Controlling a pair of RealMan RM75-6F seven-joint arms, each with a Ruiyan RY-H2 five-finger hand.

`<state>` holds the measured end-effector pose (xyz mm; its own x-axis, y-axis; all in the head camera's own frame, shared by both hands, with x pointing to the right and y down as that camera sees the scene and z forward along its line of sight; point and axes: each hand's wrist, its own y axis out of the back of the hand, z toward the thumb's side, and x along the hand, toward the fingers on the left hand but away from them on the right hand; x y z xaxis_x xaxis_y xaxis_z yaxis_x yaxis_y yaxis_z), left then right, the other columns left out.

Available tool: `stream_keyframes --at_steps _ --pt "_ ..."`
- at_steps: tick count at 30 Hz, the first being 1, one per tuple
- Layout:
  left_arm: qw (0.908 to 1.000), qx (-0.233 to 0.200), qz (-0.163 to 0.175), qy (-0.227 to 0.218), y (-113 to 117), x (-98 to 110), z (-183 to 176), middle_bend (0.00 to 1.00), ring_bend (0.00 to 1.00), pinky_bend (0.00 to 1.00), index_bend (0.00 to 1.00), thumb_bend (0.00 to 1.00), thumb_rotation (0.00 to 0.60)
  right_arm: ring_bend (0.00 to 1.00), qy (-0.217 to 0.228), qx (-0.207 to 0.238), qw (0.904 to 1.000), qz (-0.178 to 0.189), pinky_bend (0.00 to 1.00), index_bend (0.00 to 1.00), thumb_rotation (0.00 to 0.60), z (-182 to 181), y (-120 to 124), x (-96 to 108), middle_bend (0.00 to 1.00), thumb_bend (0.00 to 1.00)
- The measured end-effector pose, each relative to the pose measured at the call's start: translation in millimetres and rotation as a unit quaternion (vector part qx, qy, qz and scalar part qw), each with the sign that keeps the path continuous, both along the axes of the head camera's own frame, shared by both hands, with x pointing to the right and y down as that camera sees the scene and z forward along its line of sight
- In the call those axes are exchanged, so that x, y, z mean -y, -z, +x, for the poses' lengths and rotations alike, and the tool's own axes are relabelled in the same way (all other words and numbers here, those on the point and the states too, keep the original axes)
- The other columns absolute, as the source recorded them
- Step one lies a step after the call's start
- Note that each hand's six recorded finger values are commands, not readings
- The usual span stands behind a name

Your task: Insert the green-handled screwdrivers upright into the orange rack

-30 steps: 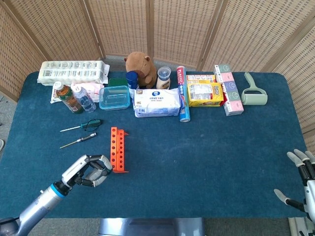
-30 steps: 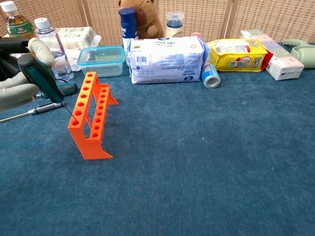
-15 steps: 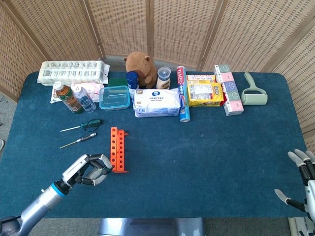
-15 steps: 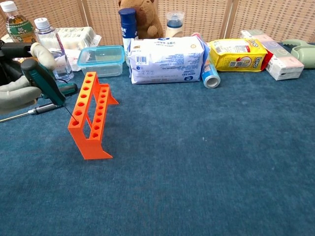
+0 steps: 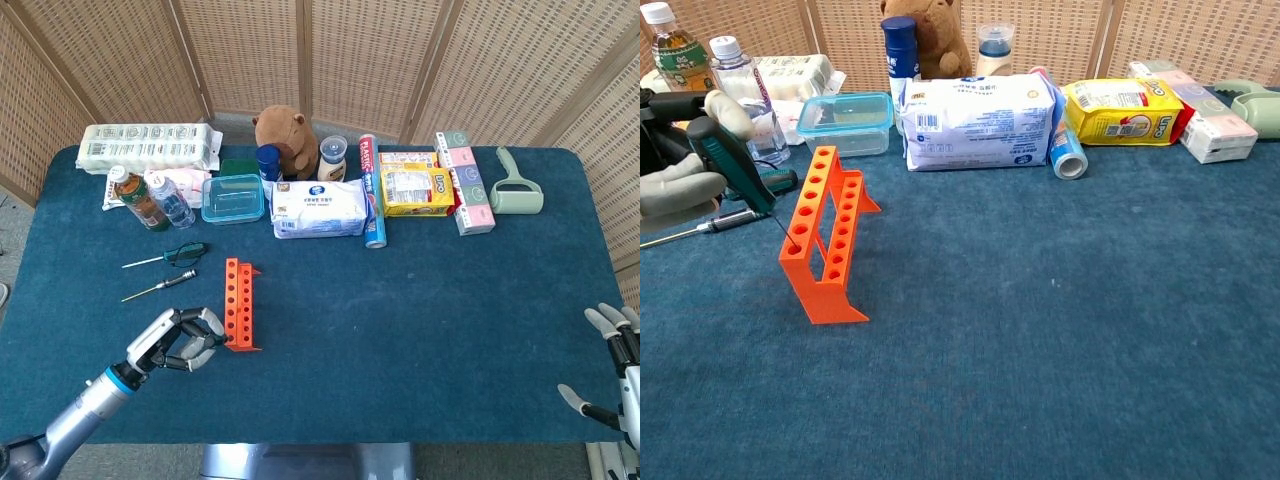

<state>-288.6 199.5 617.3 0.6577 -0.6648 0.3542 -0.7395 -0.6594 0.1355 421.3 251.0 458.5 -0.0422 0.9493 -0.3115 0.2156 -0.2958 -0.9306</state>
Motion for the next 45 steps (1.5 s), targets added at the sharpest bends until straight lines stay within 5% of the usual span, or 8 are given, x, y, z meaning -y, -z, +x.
stream_keyframes --at_steps 18,40,45 --pt "0.9988 0.044 0.018 0.013 -12 2 -8 0.90 0.87 0.91 0.56 0.47 0.600 0.02 0.000 -0.002 1.0000 -0.001 0.00 0.13 0.600 0 -1 0 0.12 0.00" --pt "0.9980 0.059 -0.008 0.020 -38 5 -8 0.90 0.87 0.91 0.56 0.47 0.600 0.02 -0.001 -0.001 1.0000 -0.002 0.00 0.13 0.600 0 -1 0 0.13 0.00" --pt "0.9977 0.065 -0.012 0.016 -42 4 -8 0.90 0.87 0.91 0.47 0.47 0.600 0.02 -0.001 0.000 1.0000 -0.003 0.00 0.13 0.600 0 -1 0 0.13 0.00"
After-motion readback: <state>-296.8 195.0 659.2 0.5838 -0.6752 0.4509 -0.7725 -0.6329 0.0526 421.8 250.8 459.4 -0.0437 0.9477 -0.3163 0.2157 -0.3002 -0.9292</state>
